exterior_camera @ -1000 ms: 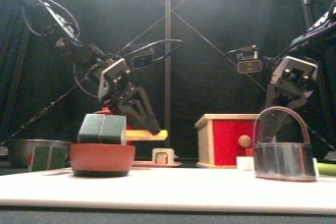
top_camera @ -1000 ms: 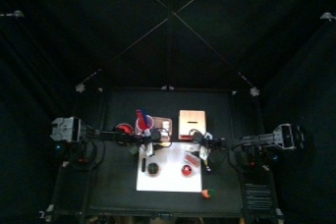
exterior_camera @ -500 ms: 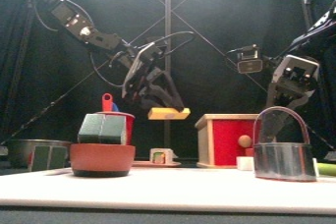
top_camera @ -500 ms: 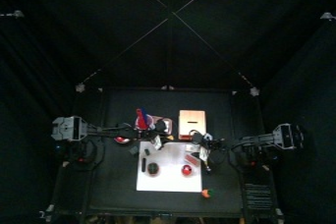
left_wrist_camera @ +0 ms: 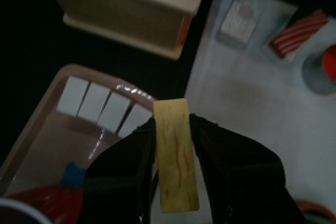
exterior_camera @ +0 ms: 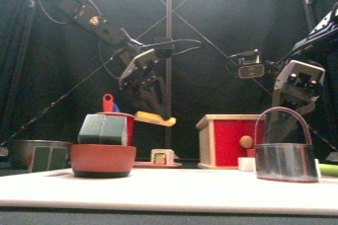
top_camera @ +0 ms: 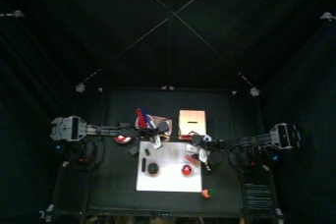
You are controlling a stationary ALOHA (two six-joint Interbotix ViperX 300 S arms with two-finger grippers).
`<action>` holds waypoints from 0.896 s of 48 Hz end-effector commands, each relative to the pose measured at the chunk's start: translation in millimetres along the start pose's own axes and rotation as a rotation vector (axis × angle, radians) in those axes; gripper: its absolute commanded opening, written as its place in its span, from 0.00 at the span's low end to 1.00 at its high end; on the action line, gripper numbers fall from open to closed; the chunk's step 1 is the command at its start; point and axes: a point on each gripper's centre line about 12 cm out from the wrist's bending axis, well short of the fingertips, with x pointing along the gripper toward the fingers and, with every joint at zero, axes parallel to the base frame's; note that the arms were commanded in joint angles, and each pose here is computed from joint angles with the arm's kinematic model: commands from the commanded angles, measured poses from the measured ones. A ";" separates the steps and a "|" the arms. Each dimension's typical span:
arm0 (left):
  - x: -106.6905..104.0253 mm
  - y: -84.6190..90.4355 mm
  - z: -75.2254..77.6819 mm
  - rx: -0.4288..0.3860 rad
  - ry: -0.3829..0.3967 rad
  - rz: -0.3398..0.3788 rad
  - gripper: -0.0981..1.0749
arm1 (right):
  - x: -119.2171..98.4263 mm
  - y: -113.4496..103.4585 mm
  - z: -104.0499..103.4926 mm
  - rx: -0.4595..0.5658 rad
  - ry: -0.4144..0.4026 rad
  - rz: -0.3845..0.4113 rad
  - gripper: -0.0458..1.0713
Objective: Drop the egg and rice
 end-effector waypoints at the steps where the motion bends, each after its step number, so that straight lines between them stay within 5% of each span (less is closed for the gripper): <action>1: -15.8 -16.1 -0.4 0.060 -0.010 -0.016 0.50 | -2.5 5.4 12.6 0.002 -0.038 0.017 0.93; 14: -0.8 -41.2 -19.9 0.155 -0.039 -0.088 0.51 | 2.2 6.9 14.5 0.003 -0.044 0.025 0.93; 23: 18.9 -43.3 -29.7 0.193 -0.053 -0.111 0.52 | 5.2 10.8 17.3 -0.006 -0.044 0.031 0.93; 43: 23.6 -42.0 -34.8 0.181 -0.034 -0.109 0.78 | 2.9 13.9 18.7 -0.016 -0.050 0.038 0.93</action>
